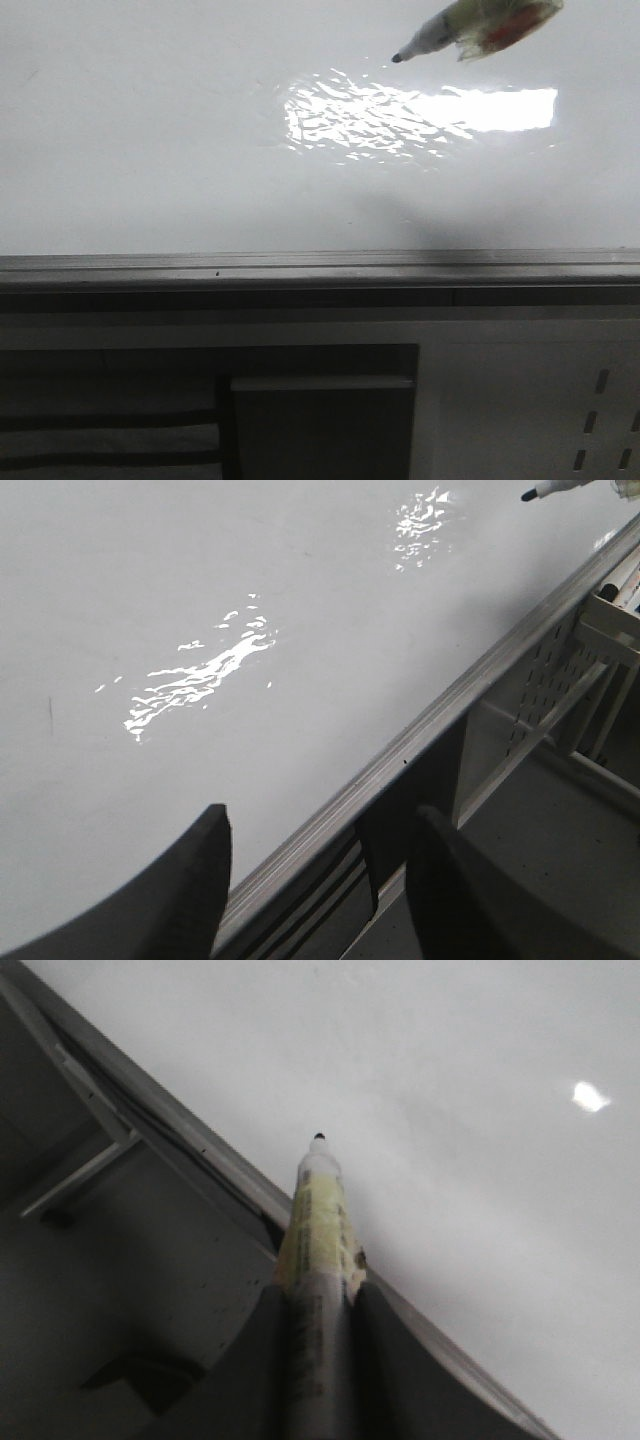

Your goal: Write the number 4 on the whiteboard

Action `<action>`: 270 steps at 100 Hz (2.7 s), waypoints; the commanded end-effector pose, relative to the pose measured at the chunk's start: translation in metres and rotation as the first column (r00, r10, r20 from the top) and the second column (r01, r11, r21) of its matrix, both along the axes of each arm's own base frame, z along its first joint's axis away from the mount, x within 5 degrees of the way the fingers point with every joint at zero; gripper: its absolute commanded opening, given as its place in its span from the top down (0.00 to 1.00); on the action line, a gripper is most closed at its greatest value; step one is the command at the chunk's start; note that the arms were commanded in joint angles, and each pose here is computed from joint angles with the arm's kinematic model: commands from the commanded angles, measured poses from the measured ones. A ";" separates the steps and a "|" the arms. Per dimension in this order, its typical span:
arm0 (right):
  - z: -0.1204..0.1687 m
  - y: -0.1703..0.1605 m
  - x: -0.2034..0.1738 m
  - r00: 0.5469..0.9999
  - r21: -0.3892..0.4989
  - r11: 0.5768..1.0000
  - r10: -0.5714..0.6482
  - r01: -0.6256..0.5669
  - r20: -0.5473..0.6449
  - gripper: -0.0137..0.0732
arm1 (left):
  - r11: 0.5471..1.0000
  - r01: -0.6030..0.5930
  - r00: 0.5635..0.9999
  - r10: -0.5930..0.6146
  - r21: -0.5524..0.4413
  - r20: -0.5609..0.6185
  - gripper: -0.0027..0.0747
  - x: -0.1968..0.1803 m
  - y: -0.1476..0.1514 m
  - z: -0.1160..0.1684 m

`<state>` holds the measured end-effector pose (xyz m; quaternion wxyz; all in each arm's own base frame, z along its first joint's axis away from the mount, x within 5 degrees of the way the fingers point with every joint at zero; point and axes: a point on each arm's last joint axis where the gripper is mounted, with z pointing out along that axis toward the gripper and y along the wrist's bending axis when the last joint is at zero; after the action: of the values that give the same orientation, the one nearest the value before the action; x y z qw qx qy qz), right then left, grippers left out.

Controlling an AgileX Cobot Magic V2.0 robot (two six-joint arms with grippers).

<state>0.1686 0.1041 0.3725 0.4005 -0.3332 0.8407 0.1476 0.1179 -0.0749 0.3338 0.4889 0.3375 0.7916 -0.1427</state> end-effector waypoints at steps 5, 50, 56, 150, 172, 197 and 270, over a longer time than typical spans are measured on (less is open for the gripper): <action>0.027 0.004 0.017 0.994 -0.025 1.000 0.008 -0.011 -0.107 0.88 | 0.997 -0.034 0.997 0.039 -0.075 0.059 0.49 0.004 0.000 0.014; -0.013 0.041 0.054 0.997 0.150 0.987 -0.058 0.050 0.045 0.88 | 0.996 -0.040 0.996 0.045 -0.081 0.071 0.49 0.005 0.000 0.015; -0.013 0.042 0.058 0.995 0.163 0.985 -0.072 0.061 0.066 0.88 | 0.996 -0.041 0.996 0.047 -0.083 0.074 0.49 0.005 0.000 0.016; -0.006 0.027 0.049 0.997 0.131 0.990 -0.063 0.055 0.053 0.88 | 0.994 -0.051 0.994 0.060 -0.095 0.095 0.49 0.006 0.001 0.018; -0.039 0.039 0.073 0.997 0.061 0.996 -0.055 0.059 -0.058 0.88 | 0.994 -0.051 0.994 0.060 -0.095 0.095 0.49 0.006 0.001 0.018; -0.020 0.044 0.052 0.994 0.026 0.998 0.056 -0.054 -0.097 0.88 | 0.996 -0.044 0.994 0.051 -0.083 0.094 0.49 0.007 0.000 0.018; 0.023 0.043 0.009 0.785 -0.351 0.802 0.575 -0.484 0.231 0.88 | 0.804 0.588 0.809 -0.586 0.089 -0.046 0.49 0.065 -0.088 0.018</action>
<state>0.1798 0.1489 0.3754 0.3737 -0.6409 0.6647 0.0882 0.1801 -0.1451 0.3363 0.3669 0.5871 0.6844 -0.2289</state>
